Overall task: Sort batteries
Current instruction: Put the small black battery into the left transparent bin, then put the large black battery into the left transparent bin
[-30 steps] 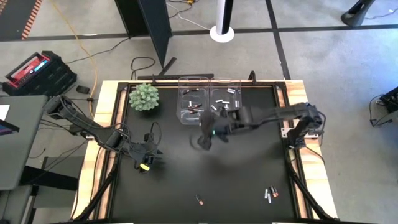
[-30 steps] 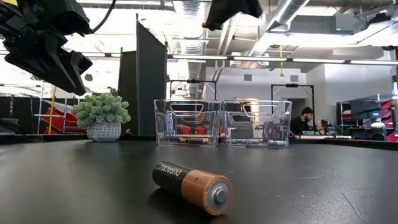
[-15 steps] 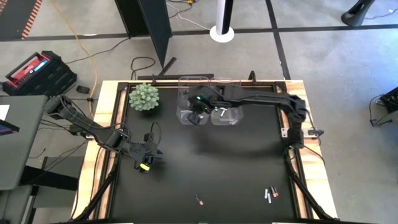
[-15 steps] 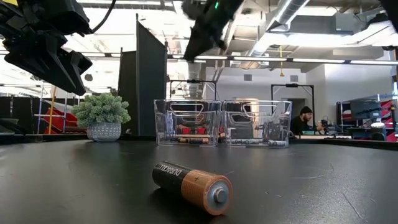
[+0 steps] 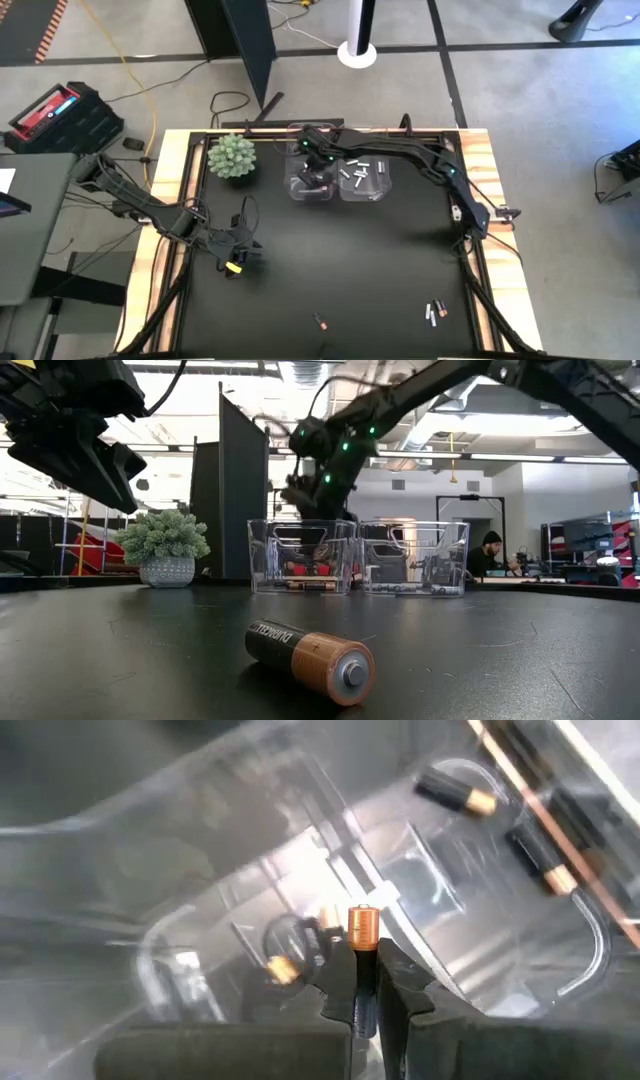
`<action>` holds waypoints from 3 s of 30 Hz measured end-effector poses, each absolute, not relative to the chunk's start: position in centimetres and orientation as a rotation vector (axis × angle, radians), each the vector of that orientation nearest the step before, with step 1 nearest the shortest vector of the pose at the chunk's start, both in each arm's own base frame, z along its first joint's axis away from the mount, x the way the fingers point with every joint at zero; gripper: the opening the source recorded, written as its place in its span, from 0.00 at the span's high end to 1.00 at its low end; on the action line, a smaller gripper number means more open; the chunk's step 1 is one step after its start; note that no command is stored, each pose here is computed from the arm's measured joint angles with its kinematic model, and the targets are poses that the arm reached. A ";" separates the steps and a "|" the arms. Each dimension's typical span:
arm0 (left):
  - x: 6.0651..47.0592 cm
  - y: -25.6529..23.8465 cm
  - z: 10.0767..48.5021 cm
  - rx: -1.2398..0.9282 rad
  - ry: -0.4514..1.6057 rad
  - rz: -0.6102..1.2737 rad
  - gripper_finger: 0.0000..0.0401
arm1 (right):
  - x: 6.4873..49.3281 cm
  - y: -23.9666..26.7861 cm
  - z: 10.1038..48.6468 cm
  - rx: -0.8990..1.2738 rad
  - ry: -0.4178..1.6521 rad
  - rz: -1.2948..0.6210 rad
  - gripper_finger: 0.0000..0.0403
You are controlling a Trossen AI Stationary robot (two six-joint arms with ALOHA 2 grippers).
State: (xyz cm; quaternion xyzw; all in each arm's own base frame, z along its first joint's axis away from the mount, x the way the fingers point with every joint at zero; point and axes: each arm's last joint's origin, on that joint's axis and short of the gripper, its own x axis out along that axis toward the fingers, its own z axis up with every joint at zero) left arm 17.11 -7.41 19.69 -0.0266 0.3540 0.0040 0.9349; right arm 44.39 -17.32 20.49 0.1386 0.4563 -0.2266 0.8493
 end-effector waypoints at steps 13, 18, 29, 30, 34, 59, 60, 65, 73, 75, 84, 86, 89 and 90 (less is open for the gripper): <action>17.1 -7.4 19.7 -0.051 0.725 0.008 0.75 | 46.0 -18.7 18.2 0.276 1.009 -0.483 0.82; 17.1 -7.4 19.7 -0.047 0.727 0.007 0.75 | 45.8 -19.0 18.1 0.281 1.019 -0.490 0.76; 17.1 -7.4 19.7 -0.047 0.727 0.007 0.75 | 45.8 -19.0 18.2 0.280 1.016 -0.490 0.72; 17.1 -7.4 19.7 -0.047 0.727 0.007 0.75 | 45.8 -19.0 18.2 0.280 1.015 -0.490 0.72; 17.1 -7.4 19.7 -0.048 0.727 0.007 0.75 | 45.8 -19.0 18.2 0.280 1.015 -0.491 0.72; 17.1 -7.4 19.7 -0.046 0.727 0.007 0.75 | 42.6 -15.2 28.3 0.315 1.052 -0.482 0.72; 17.1 -7.4 19.7 -0.046 0.727 0.006 0.75 | 42.1 -14.8 28.7 0.326 1.047 -0.486 0.72; 17.1 -7.4 19.7 -0.048 0.725 0.006 0.75 | 39.7 -11.4 30.3 0.378 1.018 -0.503 0.72; 17.1 -7.4 19.7 -0.051 0.722 0.006 0.75 | 34.6 -2.9 31.1 0.475 0.906 -0.625 0.72; 17.1 -7.4 19.7 -0.051 0.722 0.006 0.75 | 33.2 -0.6 31.1 0.508 0.877 -0.649 0.72; 17.1 -7.4 19.7 -0.091 0.721 0.021 0.75 | 28.8 8.7 30.6 0.711 0.698 -0.722 0.72; 17.1 -7.4 19.7 -0.089 0.725 0.024 0.75 | 28.4 10.5 30.2 0.743 0.677 -0.725 0.72; 17.1 -7.4 19.6 -0.072 0.725 0.026 0.73 | 28.2 12.9 29.3 0.781 0.666 -0.723 0.72; 17.1 -7.4 19.6 -0.070 0.725 0.026 0.72 | 28.1 13.7 28.9 0.793 0.669 -0.724 0.72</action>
